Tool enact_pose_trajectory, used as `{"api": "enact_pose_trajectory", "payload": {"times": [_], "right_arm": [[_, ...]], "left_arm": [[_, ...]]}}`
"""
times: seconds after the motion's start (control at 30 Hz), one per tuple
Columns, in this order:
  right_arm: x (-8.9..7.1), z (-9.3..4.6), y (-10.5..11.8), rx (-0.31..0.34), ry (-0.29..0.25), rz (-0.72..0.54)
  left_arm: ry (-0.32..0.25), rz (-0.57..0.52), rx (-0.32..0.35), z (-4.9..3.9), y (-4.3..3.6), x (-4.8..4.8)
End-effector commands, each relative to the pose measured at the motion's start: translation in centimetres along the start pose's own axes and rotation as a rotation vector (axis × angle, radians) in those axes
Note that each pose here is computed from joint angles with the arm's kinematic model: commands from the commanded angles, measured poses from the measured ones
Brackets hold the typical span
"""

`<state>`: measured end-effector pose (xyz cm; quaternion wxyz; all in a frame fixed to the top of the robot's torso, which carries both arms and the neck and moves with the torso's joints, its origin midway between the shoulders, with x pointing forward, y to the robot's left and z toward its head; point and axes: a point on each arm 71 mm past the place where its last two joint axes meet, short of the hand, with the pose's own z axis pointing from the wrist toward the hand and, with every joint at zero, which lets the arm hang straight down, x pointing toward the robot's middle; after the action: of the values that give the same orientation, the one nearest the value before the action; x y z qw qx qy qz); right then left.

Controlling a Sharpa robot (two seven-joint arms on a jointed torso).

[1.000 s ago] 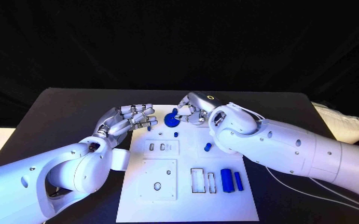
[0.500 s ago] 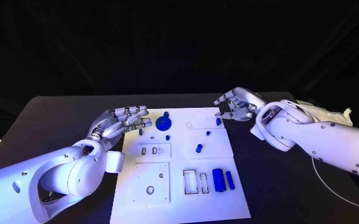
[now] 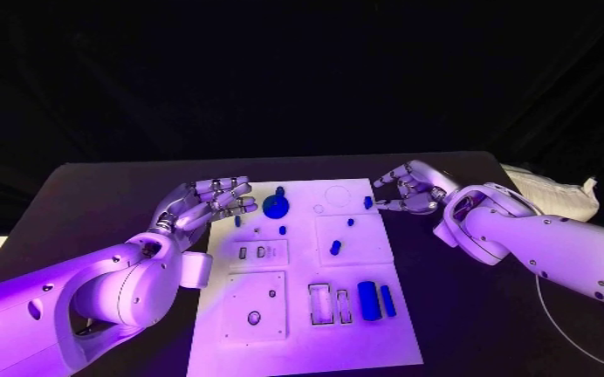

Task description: Assemble the parts on the task board

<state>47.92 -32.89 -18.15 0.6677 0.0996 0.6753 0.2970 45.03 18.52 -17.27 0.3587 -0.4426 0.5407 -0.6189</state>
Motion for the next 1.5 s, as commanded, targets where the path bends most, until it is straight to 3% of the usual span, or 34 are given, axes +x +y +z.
{"api": "enact_pose_trajectory", "payload": {"times": [0.03,0.67,1.5], "right_arm": [[0.3,0.1,0.2,-0.033,-0.007,-0.018],[2.5,1.1,-0.2,-0.009,0.030,-0.037],[3.3,1.6,0.0,-0.008,0.049,-0.034]], "left_arm": [[0.022,-0.012,0.009,0.05,-0.03,0.29],[0.024,-0.013,0.005,0.12,0.04,0.33],[0.029,-0.015,-0.002,0.16,0.12,0.40]]}}
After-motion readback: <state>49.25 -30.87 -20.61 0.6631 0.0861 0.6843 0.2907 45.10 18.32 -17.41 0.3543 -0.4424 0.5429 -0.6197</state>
